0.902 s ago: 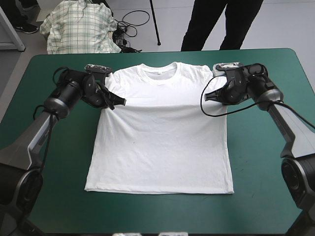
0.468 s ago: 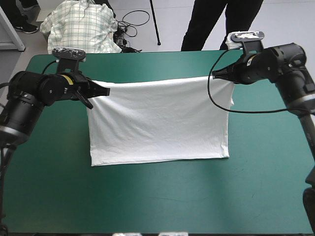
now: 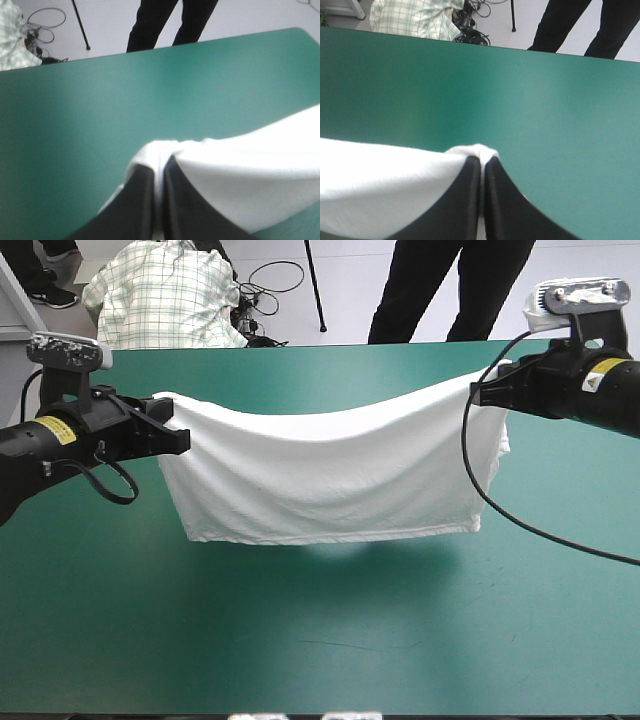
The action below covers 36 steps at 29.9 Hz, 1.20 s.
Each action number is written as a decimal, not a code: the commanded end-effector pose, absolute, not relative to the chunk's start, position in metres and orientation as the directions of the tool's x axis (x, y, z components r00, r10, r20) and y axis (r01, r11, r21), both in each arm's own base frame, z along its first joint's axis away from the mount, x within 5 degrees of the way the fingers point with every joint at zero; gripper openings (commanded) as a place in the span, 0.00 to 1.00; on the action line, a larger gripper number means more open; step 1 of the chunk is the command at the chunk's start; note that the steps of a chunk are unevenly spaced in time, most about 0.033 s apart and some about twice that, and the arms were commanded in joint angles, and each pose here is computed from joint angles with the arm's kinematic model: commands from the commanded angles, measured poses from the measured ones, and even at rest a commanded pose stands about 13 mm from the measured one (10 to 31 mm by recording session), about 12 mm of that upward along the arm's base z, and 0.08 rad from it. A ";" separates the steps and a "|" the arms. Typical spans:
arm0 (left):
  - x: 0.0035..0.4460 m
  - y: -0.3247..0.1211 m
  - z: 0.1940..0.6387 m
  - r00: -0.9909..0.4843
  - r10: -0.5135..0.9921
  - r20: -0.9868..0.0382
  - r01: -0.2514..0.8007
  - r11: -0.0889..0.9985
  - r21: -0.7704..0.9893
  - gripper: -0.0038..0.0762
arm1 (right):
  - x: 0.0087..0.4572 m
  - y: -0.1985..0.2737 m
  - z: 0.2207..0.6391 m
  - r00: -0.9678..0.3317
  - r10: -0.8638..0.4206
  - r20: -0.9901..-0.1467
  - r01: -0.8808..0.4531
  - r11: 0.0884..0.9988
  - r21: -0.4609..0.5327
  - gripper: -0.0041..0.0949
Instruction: Fold the cloth
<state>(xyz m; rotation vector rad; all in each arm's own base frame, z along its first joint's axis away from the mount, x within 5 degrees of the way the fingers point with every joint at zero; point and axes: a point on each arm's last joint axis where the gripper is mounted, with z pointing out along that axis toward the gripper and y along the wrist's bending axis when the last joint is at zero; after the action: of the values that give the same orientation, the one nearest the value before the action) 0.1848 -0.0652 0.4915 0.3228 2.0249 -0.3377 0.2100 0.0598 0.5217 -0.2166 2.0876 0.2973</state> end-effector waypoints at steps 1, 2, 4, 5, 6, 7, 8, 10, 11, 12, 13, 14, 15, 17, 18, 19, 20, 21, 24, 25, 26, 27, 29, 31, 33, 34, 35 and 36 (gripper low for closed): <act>0.169 -0.064 0.523 -0.271 0.003 -0.963 0.410 0.905 -0.113 0.04 | 0.188 0.053 0.548 -0.360 0.002 -0.933 -0.287 0.951 0.113 0.02; 0.169 -0.064 0.526 -0.249 -0.010 -0.968 0.411 0.904 -0.115 0.04 | 0.188 0.053 0.549 -0.351 0.004 -0.936 -0.286 0.952 0.112 0.02; 0.174 -0.065 0.530 -0.218 -0.028 -0.976 0.408 0.906 -0.117 0.04 | 0.189 0.053 0.549 -0.347 0.004 -0.938 -0.287 0.952 0.110 0.02; 0.179 -0.066 0.532 -0.206 -0.035 -0.978 0.406 0.906 -0.117 0.04 | 0.193 0.054 0.547 -0.348 0.000 -0.938 -0.288 0.952 0.107 0.02; 0.184 -0.067 0.532 -0.198 -0.043 -0.979 0.403 0.907 -0.121 0.04 | 0.196 0.055 0.546 -0.348 -0.006 -0.937 -0.288 0.952 0.101 0.02; 0.192 -0.069 0.531 -0.203 -0.047 -0.978 0.399 0.908 -0.126 0.04 | 0.202 0.056 0.545 -0.350 -0.009 -0.937 -0.285 0.954 0.097 0.02; 0.199 -0.071 0.529 -0.207 -0.047 -0.977 0.397 0.909 -0.128 0.04 | 0.208 0.057 0.543 -0.350 -0.013 -0.937 -0.281 0.955 0.092 0.02; 0.217 -0.076 0.524 -0.231 -0.047 -0.972 0.392 0.909 -0.137 0.04 | 0.221 0.059 0.538 -0.350 -0.020 -0.936 -0.273 0.958 0.082 0.02; 0.224 -0.078 0.522 -0.238 -0.046 -0.970 0.390 0.910 -0.139 0.04 | 0.229 0.060 0.535 -0.352 -0.020 -0.936 -0.271 0.959 0.081 0.02; 0.234 -0.081 0.519 -0.247 -0.048 -0.968 0.387 0.911 -0.144 0.04 | 0.238 0.062 0.532 -0.354 -0.020 -0.935 -0.269 0.960 0.082 0.02; 0.244 -0.083 0.518 -0.249 -0.051 -0.967 0.384 0.912 -0.147 0.04 | 0.245 0.064 0.529 -0.353 -0.023 -0.935 -0.269 0.960 0.078 0.02; 0.254 -0.086 0.517 -0.247 -0.054 -0.968 0.382 0.912 -0.148 0.04 | 0.258 0.065 0.525 -0.347 -0.025 -0.938 -0.264 0.962 0.072 0.02; 0.261 -0.088 0.519 -0.235 -0.057 -0.970 0.380 0.913 -0.146 0.04 | 0.264 0.065 0.524 -0.337 -0.021 -0.941 -0.261 0.963 0.072 0.02; 0.280 -0.093 0.522 -0.218 -0.064 -0.974 0.378 0.914 -0.144 0.04 | 0.287 0.064 0.521 -0.329 -0.014 -0.944 -0.241 0.968 0.069 0.02; 0.287 -0.094 0.524 -0.211 -0.063 -0.975 0.378 0.915 -0.141 0.04 | 0.298 0.064 0.518 -0.336 -0.011 -0.942 -0.233 0.970 0.072 0.02; 0.295 -0.097 0.528 -0.203 -0.064 -0.977 0.381 0.914 -0.139 0.04 | 0.307 0.063 0.519 -0.335 -0.008 -0.942 -0.229 0.971 0.073 0.02; 0.299 -0.098 0.531 -0.199 -0.062 -0.978 0.382 0.914 -0.136 0.04 | 0.315 0.062 0.521 -0.329 0.002 -0.944 -0.225 0.971 0.080 0.02; 0.304 -0.100 0.536 -0.189 -0.062 -0.980 0.384 0.914 -0.132 0.04 | 0.323 0.061 0.523 -0.320 0.014 -0.947 -0.225 0.970 0.091 0.02; 0.315 -0.103 0.543 -0.175 -0.050 -0.983 0.393 0.912 -0.116 0.04 | 0.336 0.059 0.529 -0.306 0.026 -0.952 -0.241 0.965 0.104 0.02; 0.318 -0.104 0.543 -0.178 -0.043 -0.983 0.393 0.913 -0.111 0.04 | 0.338 0.059 0.529 -0.303 0.027 -0.952 -0.244 0.964 0.105 0.02; 0.320 -0.104 0.542 -0.184 -0.033 -0.982 0.391 0.915 -0.104 0.04 | 0.341 0.059 0.528 -0.308 0.029 -0.951 -0.250 0.962 0.110 0.02; 0.323 -0.104 0.539 -0.197 -0.016 -0.980 0.384 0.919 -0.092 0.04 | 0.343 0.059 0.525 -0.314 0.020 -0.949 -0.253 0.962 0.104 0.02; 0.330 -0.106 0.528 -0.246 0.017 -0.969 0.376 0.923 -0.079 0.04 | 0.350 0.060 0.515 -0.356 -0.015 -0.934 -0.256 0.963 0.082 0.02; 0.341 -0.107 0.511 -0.325 0.072 -0.943 0.363 0.930 -0.054 0.04 | 0.358 0.061 0.501 -0.407 -0.028 -0.913 -0.252 0.964 0.083 0.02; 0.353 -0.109 0.491 -0.402 0.119 -0.908 0.350 0.936 -0.032 0.04 | 0.366 0.062 0.483 -0.463 -0.037 -0.885 -0.248 0.964 0.090 0.02; 0.359 -0.110 0.481 -0.430 0.128 -0.894 0.349 0.936 -0.034 0.04 | 0.369 0.063 0.476 -0.485 -0.040 -0.874 -0.247 0.965 0.093 0.02; 0.363 -0.111 0.471 -0.452 0.133 -0.882 0.348 0.937 -0.037 0.04 | 0.372 0.063 0.464 -0.521 -0.050 -0.852 -0.246 0.965 0.094 0.02; 0.366 -0.112 0.462 -0.477 0.140 -0.868 0.346 0.937 -0.039 0.04 | 0.374 0.064 0.453 -0.562 -0.058 -0.825 -0.244 0.965 0.098 0.02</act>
<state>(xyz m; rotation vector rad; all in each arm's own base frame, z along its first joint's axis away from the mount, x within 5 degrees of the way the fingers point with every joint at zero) 0.3700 -0.1138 0.4577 0.3589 2.1112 -0.2554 0.3800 0.0676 0.4505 -0.2102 2.1795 0.2568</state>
